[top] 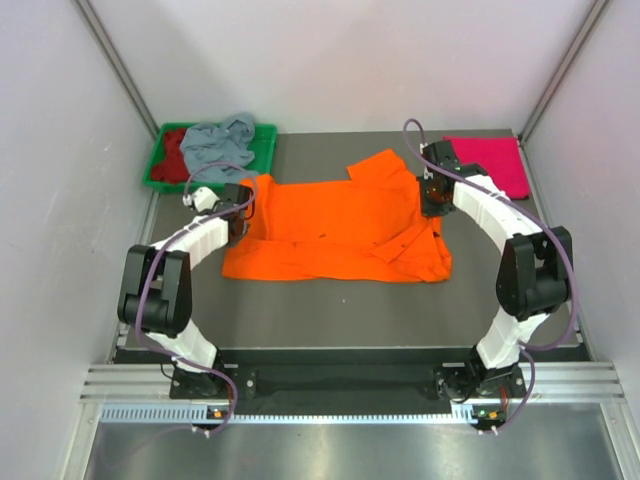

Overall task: Fold and stack the t-shirts
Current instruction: Fold the tshirt

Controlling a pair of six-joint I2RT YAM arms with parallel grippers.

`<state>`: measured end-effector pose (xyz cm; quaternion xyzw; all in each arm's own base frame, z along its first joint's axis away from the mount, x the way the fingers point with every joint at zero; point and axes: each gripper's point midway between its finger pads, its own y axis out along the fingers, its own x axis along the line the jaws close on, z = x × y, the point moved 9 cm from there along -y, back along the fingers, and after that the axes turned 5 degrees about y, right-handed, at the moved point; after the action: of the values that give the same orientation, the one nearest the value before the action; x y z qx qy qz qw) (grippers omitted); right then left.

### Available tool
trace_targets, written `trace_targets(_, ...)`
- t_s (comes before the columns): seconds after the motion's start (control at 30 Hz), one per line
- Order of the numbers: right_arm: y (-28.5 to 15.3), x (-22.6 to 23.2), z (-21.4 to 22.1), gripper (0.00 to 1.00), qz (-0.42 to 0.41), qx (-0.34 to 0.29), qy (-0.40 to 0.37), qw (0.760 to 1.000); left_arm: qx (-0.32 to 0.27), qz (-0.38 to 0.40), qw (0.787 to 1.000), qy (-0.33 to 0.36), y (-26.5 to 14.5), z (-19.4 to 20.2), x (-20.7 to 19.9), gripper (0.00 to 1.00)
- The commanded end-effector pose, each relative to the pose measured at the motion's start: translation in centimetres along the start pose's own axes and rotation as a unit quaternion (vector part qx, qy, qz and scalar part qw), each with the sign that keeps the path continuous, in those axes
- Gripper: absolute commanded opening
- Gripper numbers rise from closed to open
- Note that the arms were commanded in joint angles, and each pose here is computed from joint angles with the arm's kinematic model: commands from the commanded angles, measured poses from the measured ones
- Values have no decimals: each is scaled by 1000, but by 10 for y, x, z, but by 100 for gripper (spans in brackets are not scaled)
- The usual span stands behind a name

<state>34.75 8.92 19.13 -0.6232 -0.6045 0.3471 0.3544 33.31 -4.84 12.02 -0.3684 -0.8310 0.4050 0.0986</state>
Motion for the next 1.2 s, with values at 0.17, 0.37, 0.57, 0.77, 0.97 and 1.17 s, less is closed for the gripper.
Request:
trace_targets(0.17, -16, 9, -15, 0, -30, -34, 20, 999, -69, -19, 997, 7, -23, -39, -4, 58)
trace_targets(0.37, 6, 23, -26, 1, -69, -23, 33, 997, -45, 96, 993, 55, -53, -39, -4, 55)
trace_targets(0.57, 25, 33, -35, 0, -63, -23, 6, 998, 18, 174, 980, 94, -63, -5, 14, 52)
trace_targets(0.77, 37, 32, -37, 0, -52, -30, -13, 998, 41, 131, 987, 82, -55, 19, 38, 52)
trace_targets(0.97, 40, 37, -43, 0, -81, -38, -43, 995, 55, 101, 989, 97, -52, 23, 46, 52)
trace_targets(1.17, 34, 41, -48, 4, -96, -52, -25, 994, 46, 110, 989, 85, -62, 22, 53, 54)
